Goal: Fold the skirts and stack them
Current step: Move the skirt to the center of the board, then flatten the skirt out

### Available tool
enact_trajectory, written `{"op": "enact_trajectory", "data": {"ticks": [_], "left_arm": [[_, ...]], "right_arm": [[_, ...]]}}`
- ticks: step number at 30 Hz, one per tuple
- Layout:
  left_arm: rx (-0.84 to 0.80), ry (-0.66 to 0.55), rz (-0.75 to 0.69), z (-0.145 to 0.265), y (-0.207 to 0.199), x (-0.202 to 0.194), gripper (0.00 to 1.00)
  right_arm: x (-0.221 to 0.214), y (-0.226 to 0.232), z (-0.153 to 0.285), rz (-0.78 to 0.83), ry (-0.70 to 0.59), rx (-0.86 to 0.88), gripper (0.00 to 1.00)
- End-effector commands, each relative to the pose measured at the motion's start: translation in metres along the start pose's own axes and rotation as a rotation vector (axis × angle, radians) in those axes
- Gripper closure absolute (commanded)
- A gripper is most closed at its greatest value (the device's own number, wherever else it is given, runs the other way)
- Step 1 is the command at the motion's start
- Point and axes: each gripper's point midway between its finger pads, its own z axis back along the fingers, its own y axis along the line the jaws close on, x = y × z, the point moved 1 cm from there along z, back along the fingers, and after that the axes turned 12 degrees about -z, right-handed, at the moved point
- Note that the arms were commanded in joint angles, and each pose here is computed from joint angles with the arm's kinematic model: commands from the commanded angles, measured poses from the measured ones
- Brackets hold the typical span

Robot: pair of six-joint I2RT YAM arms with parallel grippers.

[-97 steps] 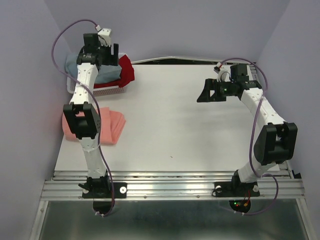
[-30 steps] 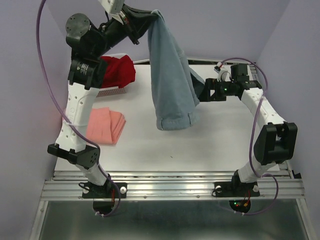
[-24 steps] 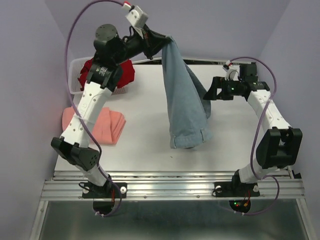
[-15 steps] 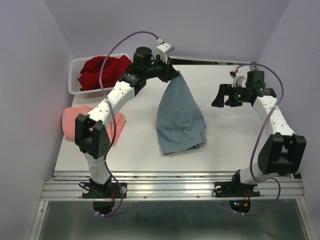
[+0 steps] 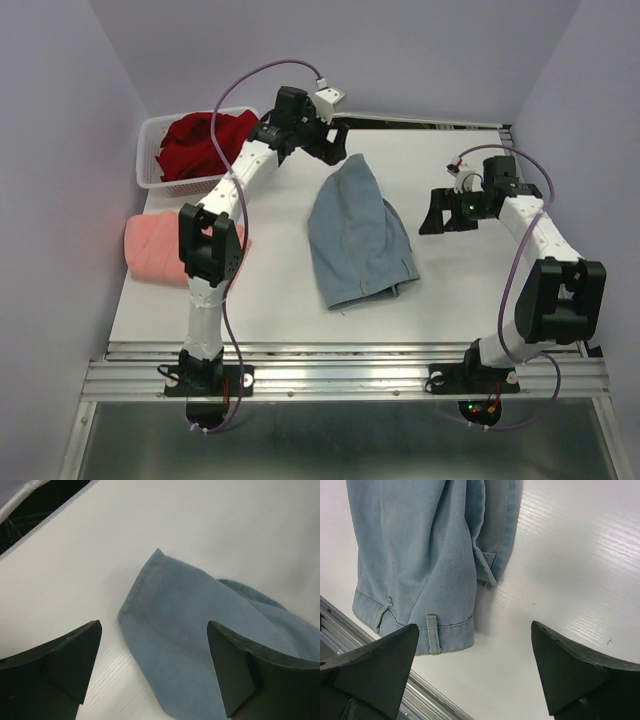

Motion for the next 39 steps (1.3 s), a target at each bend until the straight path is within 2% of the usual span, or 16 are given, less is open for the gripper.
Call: {"op": "enact_trajectory", "data": {"ticks": [1, 2, 3, 5, 6, 8, 9, 11, 13, 18, 26, 29, 30, 32, 37, 39], "left_arm": [[0.023, -0.056, -0.163, 0.070, -0.003, 0.045, 0.01], [0.010, -0.057, -0.190, 0.089, -0.014, 0.049, 0.01], [-0.031, 0.003, -0.217, 0.088, -0.026, 0.022, 0.01], [-0.088, 0.037, -0.273, 0.109, -0.055, 0.007, 0.02], [-0.155, 0.110, -0.310, 0.107, -0.073, -0.031, 0.02], [-0.204, 0.130, -0.370, 0.127, -0.105, -0.047, 0.04], [-0.273, 0.198, -0.388, 0.126, -0.136, -0.084, 0.05], [-0.290, 0.184, -0.460, 0.141, -0.165, -0.095, 0.05], [-0.343, 0.272, -0.531, 0.144, -0.205, -0.142, 0.05], [-0.354, 0.311, -0.580, 0.146, -0.233, -0.184, 0.04], [-0.363, 0.316, -0.631, 0.135, -0.245, -0.195, 0.02], [-0.357, 0.340, -0.682, 0.131, -0.252, -0.210, 0.02], [-0.355, 0.346, -0.698, 0.129, -0.253, -0.213, 0.02], [-0.349, 0.383, -0.725, 0.124, -0.252, -0.224, 0.03], [-0.336, 0.443, -0.720, 0.113, -0.249, -0.240, 0.12], [-0.289, 0.436, -0.691, 0.109, -0.246, -0.236, 0.13]], "right_arm": [[-0.012, 0.009, -0.017, 0.049, 0.063, 0.035, 0.03], [-0.017, 0.009, -0.021, 0.063, 0.085, 0.024, 0.04], [-0.025, 0.009, -0.025, 0.092, 0.109, 0.016, 0.05], [-0.039, 0.010, -0.031, 0.143, 0.156, -0.017, 0.06], [-0.047, 0.008, -0.032, 0.175, 0.176, -0.024, 0.06], [-0.056, 0.005, -0.029, 0.195, 0.206, -0.029, 0.06], [-0.064, 0.002, -0.025, 0.220, 0.237, -0.041, 0.07], [-0.079, 0.001, -0.016, 0.232, 0.285, -0.048, 0.07], [-0.088, -0.001, -0.011, 0.250, 0.312, -0.052, 0.07], [-0.097, 0.007, -0.018, 0.176, 0.349, 0.014, 0.07], [-0.114, 0.003, -0.058, 0.009, 0.463, 0.136, 0.13], [-0.111, 0.012, -0.061, -0.033, 0.460, 0.186, 0.31], [-0.109, 0.014, -0.061, -0.036, 0.455, 0.194, 0.42], [-0.103, 0.020, -0.057, -0.027, 0.429, 0.206, 0.52], [-0.080, 0.042, -0.040, 0.001, 0.340, 0.239, 0.99], [-0.061, 0.057, -0.027, 0.034, 0.274, 0.258, 0.99]]}}
